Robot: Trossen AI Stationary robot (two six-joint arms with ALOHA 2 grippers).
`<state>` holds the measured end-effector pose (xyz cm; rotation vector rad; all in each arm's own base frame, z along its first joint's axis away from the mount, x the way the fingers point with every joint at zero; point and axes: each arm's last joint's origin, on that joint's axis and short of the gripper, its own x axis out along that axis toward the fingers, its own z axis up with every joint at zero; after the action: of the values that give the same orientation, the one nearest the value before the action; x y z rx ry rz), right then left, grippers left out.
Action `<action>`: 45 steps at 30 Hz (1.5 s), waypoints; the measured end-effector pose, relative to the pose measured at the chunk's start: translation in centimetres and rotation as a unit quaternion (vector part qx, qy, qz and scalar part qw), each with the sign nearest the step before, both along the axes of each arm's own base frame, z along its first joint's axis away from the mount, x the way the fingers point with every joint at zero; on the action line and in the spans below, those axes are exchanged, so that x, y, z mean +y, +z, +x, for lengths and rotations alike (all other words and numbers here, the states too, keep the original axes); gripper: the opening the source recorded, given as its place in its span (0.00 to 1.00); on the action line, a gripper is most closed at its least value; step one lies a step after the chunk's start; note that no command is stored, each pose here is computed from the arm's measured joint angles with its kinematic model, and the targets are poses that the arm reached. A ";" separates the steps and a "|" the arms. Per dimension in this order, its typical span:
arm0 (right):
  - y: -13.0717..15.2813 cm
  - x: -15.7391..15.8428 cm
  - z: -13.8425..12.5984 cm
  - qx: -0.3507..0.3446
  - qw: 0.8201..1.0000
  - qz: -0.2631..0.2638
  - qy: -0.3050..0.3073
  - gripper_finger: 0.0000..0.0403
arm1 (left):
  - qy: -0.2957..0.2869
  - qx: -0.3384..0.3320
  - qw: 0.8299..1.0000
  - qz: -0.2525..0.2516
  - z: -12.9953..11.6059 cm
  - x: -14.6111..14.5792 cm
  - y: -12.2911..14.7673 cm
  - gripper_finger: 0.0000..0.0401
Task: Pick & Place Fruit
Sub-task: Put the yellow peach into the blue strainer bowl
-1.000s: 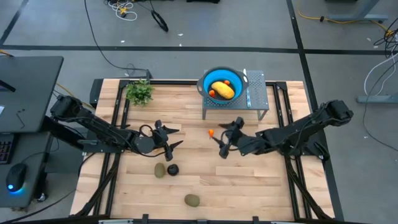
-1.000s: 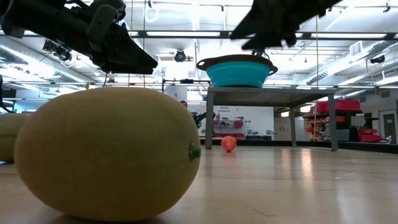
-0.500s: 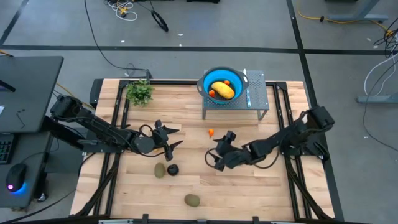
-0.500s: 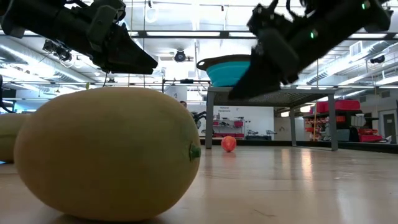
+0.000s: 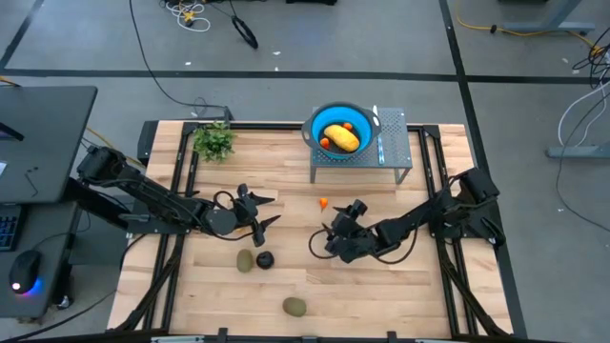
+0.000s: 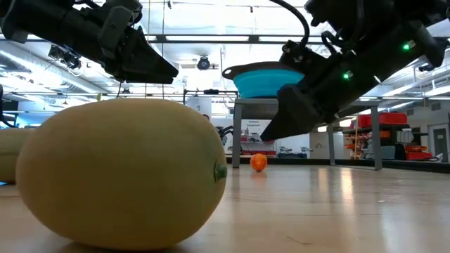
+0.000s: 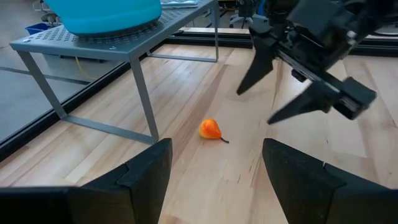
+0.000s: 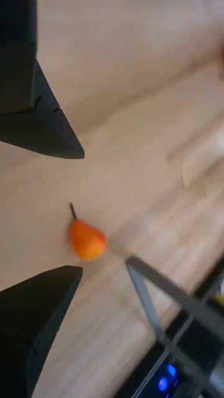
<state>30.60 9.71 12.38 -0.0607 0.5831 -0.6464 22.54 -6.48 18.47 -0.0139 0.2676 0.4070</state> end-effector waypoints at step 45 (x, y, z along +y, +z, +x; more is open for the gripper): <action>-0.5 -1.0 0.2 -0.044 0.993 0.089 -0.058 0.76 | -0.001 0.000 1.000 0.001 0.0 0.0 0.0 0.64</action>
<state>30.84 8.75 11.92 0.1700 0.5594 -0.7041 22.55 -6.48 18.48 -0.0113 0.2679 0.4061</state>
